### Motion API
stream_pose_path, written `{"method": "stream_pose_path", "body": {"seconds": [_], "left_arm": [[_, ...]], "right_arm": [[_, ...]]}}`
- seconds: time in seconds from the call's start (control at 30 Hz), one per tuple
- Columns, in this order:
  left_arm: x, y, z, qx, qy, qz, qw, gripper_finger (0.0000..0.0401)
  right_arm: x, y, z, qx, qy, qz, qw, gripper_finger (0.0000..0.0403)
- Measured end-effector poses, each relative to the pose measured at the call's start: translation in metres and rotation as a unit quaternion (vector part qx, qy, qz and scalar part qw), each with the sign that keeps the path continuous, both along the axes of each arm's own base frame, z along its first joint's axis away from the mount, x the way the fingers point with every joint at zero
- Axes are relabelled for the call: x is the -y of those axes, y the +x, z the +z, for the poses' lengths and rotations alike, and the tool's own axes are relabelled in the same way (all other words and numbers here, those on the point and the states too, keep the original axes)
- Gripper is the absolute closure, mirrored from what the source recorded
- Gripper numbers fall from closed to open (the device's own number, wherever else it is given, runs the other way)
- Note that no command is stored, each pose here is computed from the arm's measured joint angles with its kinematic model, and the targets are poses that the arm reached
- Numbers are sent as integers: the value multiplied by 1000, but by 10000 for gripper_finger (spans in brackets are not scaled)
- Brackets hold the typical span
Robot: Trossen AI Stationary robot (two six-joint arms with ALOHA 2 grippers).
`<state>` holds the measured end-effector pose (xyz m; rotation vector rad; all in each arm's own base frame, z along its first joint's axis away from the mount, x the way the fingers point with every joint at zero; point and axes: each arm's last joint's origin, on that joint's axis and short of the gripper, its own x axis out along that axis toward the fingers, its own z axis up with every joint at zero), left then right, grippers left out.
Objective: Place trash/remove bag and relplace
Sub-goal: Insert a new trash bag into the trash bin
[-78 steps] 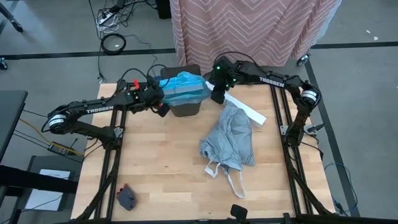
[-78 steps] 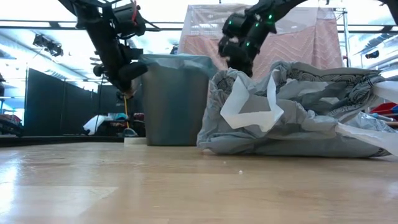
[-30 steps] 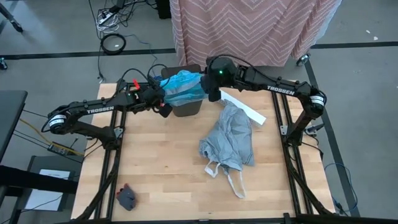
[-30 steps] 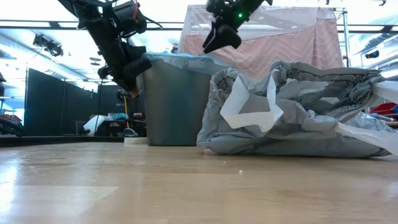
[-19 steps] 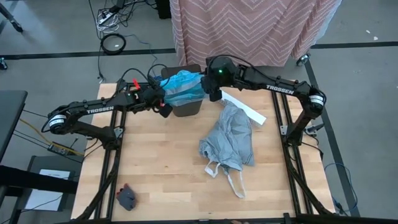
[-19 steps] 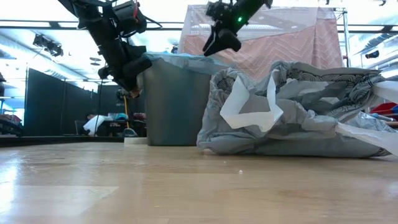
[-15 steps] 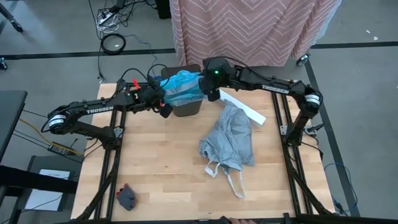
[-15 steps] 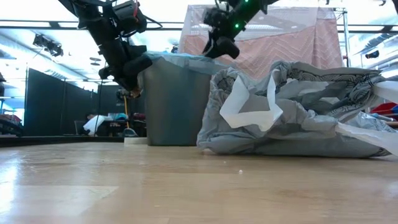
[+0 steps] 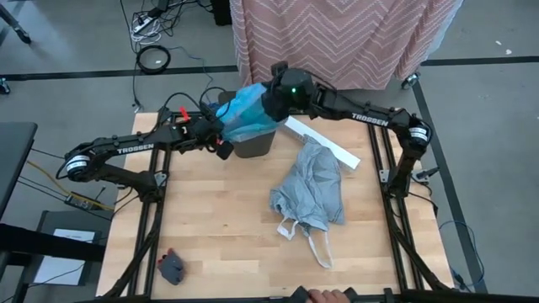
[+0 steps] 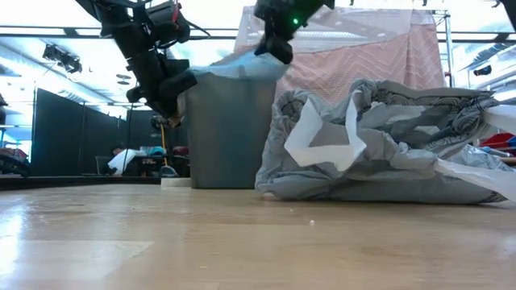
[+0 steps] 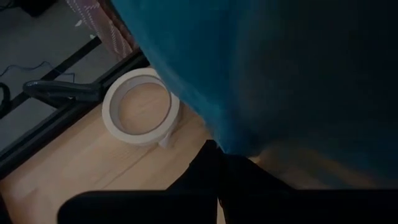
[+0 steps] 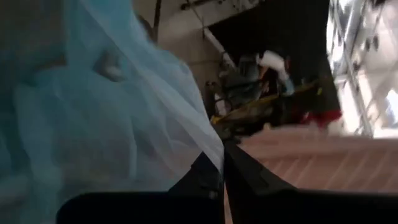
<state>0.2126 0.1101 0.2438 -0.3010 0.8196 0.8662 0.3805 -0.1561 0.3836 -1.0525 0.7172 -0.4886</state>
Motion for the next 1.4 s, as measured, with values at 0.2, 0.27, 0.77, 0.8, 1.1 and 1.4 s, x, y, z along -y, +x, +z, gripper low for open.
{"method": "stream_pose_path", "body": {"seconds": [0.2,0.27,0.77,0.8,1.1,1.4], "left_arm": [[0,-1,-1,-4,-4,-1,1000,396],[1,-1,-1,-4,-6,-1,1000,396],[2,-3,-3,-19,-16,-3,1000,396],[2,-4,-3,-22,-17,-3,1000,396],[3,-5,-5,-35,-22,-5,999,396],[4,-6,-3,-31,-32,-5,999,396]], "right_arm": [[27,-15,-9,8,82,-32,996,398],[32,-19,-13,6,105,-28,994,401],[51,-30,-32,37,222,-19,974,400],[52,-31,-33,39,222,-19,974,399],[63,-38,-47,67,277,-58,957,373],[61,-36,-43,105,291,-69,949,330]]}}
